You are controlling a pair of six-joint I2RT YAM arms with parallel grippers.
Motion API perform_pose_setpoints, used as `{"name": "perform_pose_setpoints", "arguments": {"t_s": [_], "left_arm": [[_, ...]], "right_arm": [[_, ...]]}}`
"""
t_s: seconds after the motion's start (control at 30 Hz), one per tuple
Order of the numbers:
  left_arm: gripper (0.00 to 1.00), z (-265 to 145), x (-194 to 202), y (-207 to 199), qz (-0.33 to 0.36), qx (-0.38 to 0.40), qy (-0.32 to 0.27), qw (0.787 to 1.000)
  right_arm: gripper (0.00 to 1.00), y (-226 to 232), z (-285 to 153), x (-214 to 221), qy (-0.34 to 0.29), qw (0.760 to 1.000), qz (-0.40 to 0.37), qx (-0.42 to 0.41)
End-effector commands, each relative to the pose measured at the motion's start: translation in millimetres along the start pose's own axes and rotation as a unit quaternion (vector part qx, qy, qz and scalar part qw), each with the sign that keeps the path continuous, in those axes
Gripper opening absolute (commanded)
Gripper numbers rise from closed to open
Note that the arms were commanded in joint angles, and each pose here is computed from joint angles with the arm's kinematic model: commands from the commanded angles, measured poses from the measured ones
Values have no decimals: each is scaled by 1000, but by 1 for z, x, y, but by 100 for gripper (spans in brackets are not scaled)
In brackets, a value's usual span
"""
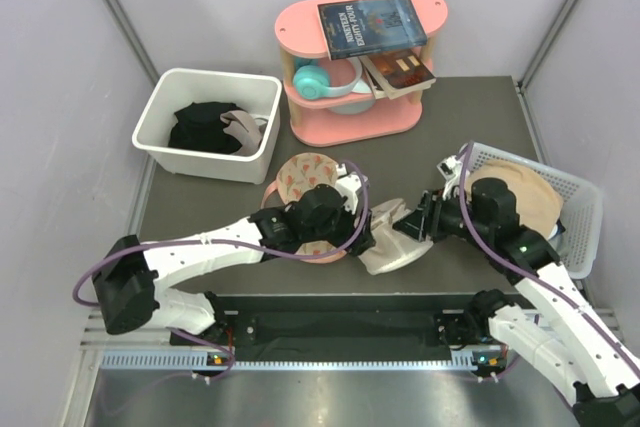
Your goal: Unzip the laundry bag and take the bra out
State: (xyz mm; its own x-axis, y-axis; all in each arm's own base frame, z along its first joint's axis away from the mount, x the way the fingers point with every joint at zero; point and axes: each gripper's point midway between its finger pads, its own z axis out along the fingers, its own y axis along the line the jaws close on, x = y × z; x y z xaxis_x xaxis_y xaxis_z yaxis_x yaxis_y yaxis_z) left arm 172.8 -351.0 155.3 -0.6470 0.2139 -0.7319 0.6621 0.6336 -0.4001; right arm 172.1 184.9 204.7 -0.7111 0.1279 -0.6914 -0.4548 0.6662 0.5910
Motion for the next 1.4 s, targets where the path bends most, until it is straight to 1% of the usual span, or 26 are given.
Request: {"name": "perform_pose_setpoints", "arguments": {"t_s": [0.0, 0.17, 0.23, 0.33, 0.47, 0.6, 0.7, 0.9, 0.93, 1.0, 1.03, 1.1, 1.13, 1.2, 1.33, 1.37], "left_arm": [[66, 8, -24, -1, 16, -11, -44, 999], [60, 18, -23, 6, 31, -31, -41, 998], [59, 21, -21, 9, 37, -40, -38, 998], [53, 24, -22, 8, 43, -42, -36, 998], [52, 25, -24, 6, 46, -41, -39, 997], [52, 27, -23, 6, 47, -40, -39, 997], [50, 28, -23, 6, 48, -40, -39, 997], [50, 28, -23, 6, 49, -41, -40, 997], [50, 28, -23, 7, 50, -41, -40, 997], [50, 28, -22, 7, 50, -42, -39, 997], [50, 27, -22, 7, 51, -43, -39, 997], [52, 27, -21, 8, 52, -45, -37, 997], [53, 27, -21, 9, 47, -47, -36, 997], [55, 27, -21, 10, 33, -52, -37, 997], [56, 30, -22, 7, 12, -49, -40, 998], [56, 31, -23, 10, 8, -59, -40, 997]], "right_arm": [[49, 6, 9, -10, -19, 1000, 21, 0], [49, -7, 21, -6, -18, 997, 55, 40], [49, -14, 25, -5, -17, 995, 73, 59], [50, -19, 32, -5, -19, 994, 88, 69], [50, -28, 39, -6, -18, 991, 97, 90], [50, -37, 46, -3, 2, 988, 98, 115], [49, -38, 46, -5, -1, 988, 95, 119], [33, -40, 51, -3, -1, 989, 96, 114], [27, -40, 52, -3, 1, 989, 96, 113], [21, -38, 55, -2, 4, 990, 96, 104], [15, -37, 56, -3, 3, 990, 95, 102], [8, -37, 57, -6, -1, 990, 95, 101], [0, -36, 56, -7, -3, 990, 94, 102], [0, -34, 53, -14, -12, 991, 87, 100], [0, -27, 50, -29, -30, 992, 74, 97], [0, -23, 49, -35, -35, 992, 71, 94]]}}
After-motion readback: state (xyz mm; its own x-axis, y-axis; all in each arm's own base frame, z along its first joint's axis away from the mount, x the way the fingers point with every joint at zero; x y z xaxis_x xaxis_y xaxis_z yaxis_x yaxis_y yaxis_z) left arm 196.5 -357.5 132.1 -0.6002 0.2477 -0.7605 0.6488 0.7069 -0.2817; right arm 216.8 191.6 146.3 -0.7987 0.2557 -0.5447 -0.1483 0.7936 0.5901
